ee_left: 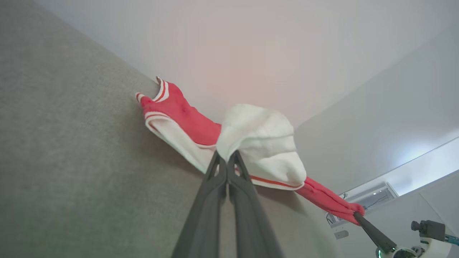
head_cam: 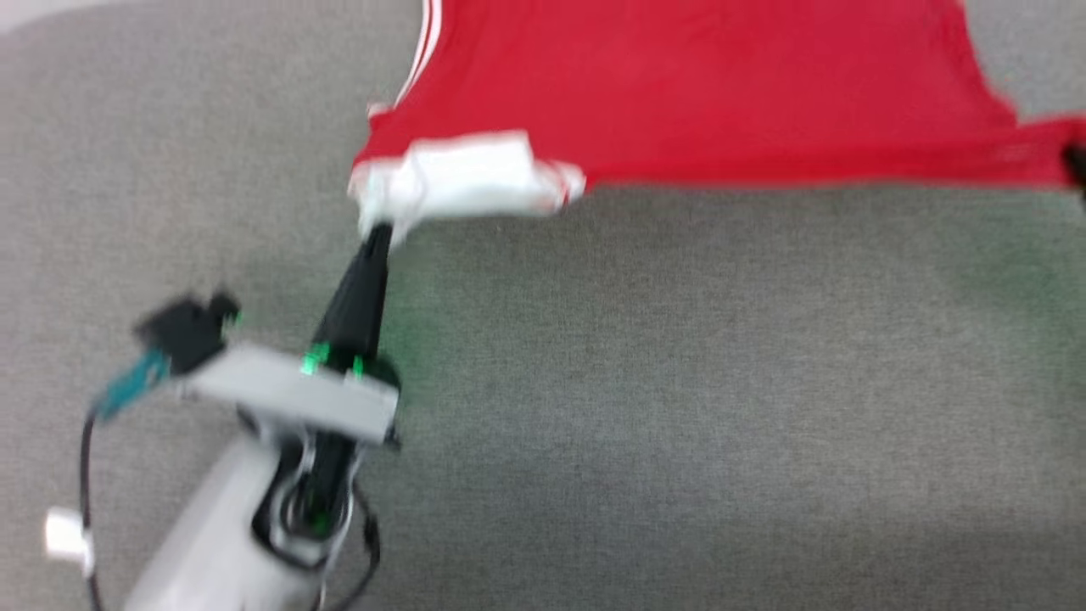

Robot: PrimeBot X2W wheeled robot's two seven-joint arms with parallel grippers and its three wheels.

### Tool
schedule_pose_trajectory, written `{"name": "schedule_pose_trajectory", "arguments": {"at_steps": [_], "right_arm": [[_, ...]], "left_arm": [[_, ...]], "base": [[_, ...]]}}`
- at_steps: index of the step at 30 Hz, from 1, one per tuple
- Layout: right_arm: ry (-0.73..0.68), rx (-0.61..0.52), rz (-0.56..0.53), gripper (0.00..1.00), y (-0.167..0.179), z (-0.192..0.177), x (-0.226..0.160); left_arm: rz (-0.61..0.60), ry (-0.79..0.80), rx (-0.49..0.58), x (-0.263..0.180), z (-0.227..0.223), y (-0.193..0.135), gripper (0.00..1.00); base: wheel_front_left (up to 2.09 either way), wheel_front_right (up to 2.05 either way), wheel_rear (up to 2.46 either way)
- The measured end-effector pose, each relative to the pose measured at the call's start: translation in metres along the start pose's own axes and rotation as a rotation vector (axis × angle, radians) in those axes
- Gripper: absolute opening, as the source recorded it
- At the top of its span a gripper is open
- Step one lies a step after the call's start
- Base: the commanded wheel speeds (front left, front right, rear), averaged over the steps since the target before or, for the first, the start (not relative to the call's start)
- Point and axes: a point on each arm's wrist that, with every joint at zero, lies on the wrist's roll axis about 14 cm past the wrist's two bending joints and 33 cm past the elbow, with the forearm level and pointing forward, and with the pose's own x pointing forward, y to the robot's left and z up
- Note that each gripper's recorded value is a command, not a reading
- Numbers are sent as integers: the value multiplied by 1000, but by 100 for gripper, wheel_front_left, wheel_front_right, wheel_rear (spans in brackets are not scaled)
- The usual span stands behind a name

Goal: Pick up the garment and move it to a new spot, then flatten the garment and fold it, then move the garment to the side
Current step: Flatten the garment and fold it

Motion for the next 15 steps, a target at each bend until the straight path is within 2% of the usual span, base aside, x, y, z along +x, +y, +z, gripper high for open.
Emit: {"name": "schedule_pose_trajectory", "arguments": {"at_steps": [6, 15], "right_arm": [[47, 11, 6, 0, 3, -17, -45], [93, 31, -19, 0, 1, -36, -99]], "left_arm": [[-6, 23, -51, -53, -11, -14, 0], [-84, 97, -28, -104, -15, -40, 0]], "base": [[0, 0, 0], [0, 0, 0]]}}
